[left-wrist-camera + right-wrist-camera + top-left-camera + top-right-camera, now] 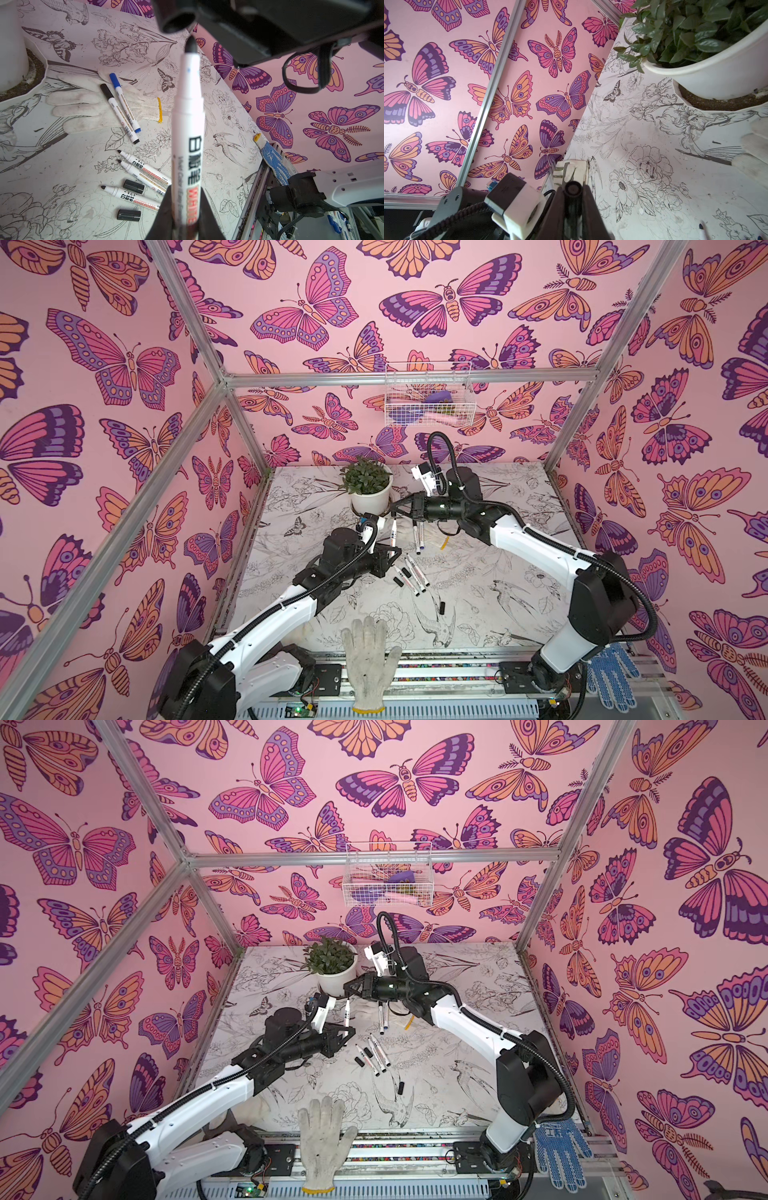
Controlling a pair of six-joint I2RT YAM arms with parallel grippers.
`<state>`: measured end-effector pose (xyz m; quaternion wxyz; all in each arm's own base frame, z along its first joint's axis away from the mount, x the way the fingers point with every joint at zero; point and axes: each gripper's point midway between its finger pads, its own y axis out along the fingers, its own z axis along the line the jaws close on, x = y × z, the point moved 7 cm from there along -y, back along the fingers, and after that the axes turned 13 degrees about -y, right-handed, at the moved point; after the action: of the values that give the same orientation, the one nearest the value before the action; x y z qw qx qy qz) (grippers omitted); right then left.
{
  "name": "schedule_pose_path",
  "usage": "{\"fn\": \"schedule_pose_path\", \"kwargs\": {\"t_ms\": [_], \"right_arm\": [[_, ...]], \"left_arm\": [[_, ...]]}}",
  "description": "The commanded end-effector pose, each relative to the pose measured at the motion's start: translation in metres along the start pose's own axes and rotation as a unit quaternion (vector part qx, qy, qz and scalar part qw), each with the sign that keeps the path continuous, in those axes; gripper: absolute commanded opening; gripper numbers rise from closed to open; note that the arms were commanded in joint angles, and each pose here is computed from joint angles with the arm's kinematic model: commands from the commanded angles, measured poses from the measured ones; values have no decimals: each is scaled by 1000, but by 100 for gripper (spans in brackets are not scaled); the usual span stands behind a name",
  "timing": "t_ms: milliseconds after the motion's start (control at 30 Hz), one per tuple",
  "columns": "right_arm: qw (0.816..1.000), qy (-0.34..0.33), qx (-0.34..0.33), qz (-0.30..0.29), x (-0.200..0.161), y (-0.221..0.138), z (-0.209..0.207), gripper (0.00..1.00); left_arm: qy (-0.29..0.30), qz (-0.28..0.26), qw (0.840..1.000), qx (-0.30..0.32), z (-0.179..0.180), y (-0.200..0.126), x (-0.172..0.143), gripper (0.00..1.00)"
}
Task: Insert pens into pen caps
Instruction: Put on the pen cap to the pen.
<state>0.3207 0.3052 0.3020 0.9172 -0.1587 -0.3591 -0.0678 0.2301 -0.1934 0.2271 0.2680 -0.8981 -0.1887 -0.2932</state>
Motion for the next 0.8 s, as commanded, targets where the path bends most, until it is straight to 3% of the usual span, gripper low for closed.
{"fn": "schedule_pose_path", "kwargs": {"t_ms": [0, 533, 767], "right_arm": [[1000, -16, 22, -11, 6, -8, 15, 0], [999, -31, 12, 4, -5, -14, 14, 0], [998, -58, 2, 18, -10, -22, 19, 0]], "left_arm": [[14, -22, 1000, -8, -6, -1, 9, 0], [6, -47, 999, -11, -7, -1, 16, 0], [-14, -60, 997, -46, -13, 9, 30, 0]]}}
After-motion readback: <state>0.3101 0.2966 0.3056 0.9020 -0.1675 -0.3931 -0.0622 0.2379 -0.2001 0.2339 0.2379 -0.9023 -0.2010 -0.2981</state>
